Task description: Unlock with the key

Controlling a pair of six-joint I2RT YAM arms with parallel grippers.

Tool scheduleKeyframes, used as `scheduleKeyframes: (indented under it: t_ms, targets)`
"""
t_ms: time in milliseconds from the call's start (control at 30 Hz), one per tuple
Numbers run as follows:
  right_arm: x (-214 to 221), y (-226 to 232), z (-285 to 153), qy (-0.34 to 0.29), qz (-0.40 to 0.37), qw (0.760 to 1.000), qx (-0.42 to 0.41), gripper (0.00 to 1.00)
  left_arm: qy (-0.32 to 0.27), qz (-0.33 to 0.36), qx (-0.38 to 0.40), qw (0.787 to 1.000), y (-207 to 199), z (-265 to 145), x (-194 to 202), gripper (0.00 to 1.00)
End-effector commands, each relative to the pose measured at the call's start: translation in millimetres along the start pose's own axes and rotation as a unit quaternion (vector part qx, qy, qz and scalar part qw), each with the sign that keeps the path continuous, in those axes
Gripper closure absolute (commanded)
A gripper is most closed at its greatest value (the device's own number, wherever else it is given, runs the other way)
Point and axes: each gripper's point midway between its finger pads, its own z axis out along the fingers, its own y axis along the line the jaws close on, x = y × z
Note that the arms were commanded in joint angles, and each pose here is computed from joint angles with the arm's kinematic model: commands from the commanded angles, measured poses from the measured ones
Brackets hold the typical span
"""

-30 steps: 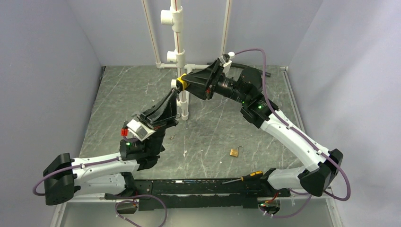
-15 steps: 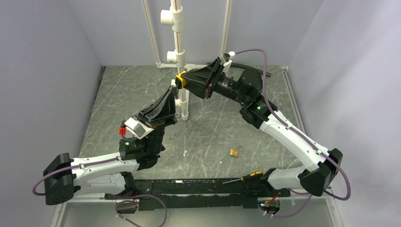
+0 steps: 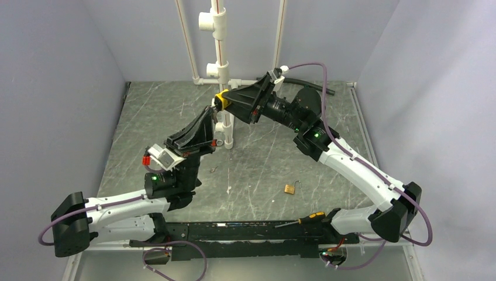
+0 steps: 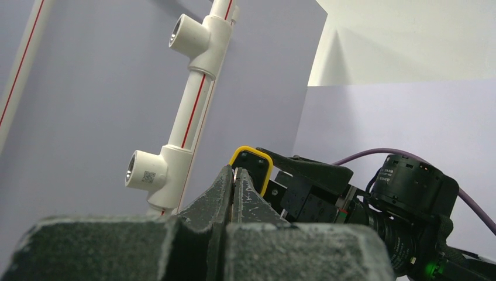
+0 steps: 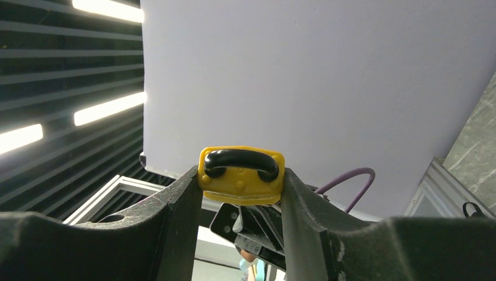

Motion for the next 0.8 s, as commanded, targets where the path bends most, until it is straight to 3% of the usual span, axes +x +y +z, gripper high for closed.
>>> scheduleKeyframes:
  t_ms: [0,767]
  targets:
    - [46.4,54.1,-20.6,0.087,-0.022,0.991,-0.100,1.00,0.000,0.000,-0.003,1.000,3.8,-2.3,0.9,1.00]
    - [35.6,30.8,-9.4,0.061,-0.027,0.997,-0.049,1.00,-0.012,-0.055,0.032,0.998,-12.8,-0.5,-7.4,1.00]
